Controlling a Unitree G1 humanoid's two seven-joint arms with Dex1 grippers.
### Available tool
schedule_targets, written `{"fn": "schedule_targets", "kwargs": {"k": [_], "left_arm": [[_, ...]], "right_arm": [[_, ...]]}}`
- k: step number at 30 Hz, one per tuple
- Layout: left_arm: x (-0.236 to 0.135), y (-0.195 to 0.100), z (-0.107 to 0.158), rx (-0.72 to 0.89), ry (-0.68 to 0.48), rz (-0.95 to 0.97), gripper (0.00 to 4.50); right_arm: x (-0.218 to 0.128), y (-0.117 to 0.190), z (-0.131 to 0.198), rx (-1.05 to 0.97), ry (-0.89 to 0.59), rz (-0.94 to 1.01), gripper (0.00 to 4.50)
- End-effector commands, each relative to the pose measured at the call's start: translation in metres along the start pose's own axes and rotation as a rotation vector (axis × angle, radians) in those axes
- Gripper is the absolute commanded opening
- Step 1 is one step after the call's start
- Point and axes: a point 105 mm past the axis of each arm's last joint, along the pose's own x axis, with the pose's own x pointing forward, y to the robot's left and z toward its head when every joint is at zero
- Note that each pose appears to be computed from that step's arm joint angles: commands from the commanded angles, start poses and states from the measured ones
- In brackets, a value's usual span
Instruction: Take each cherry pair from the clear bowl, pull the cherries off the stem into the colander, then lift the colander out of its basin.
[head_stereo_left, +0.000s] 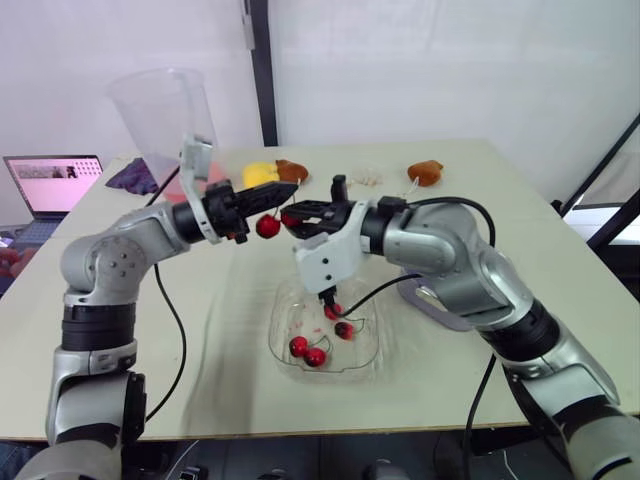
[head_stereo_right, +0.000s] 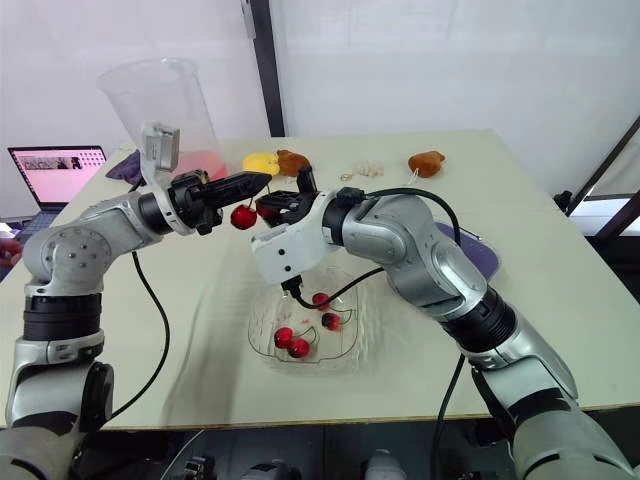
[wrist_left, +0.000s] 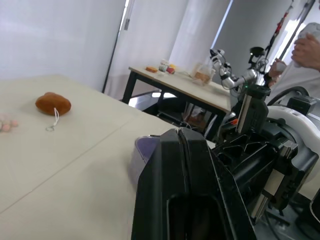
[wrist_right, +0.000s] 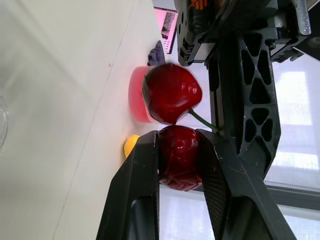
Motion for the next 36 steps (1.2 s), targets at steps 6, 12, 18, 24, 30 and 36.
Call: {"fn": "schedule_targets", "kwargs": {"k": [6,12,18,24,30,36], "left_arm": [[0.001,-0.008,0.017,0.059,-0.038,-0.033,0.0],[0.002,-0.006,0.02,0.102,-0.051,-0.029,0.0],[0.002,-0.01,0.023,0.132,-0.07,-0.086,0.0],[0.005,-0.028,0.024,0.136,-0.085,-0.237,0.0],[0.013,-0.043,0.018,0.124,-0.066,-0.356,0.0],[0.018,-0.048,0.018,0.118,-0.066,-0.376,0.0]], "right_arm": [[-0.01,-0.003,0.002,0.096,-0.017,0.014,2.05],[-0.031,-0.004,-0.008,0.184,-0.003,-0.003,4.48],[-0.062,-0.003,-0.021,0.659,-0.031,-0.095,4.48],[-0.092,-0.007,-0.035,1.382,-0.221,-0.101,4.48],[-0.083,-0.002,-0.031,1.572,-0.316,-0.056,4.48],[-0.059,-0.004,-0.014,1.606,-0.408,0.0,4.48]]}}
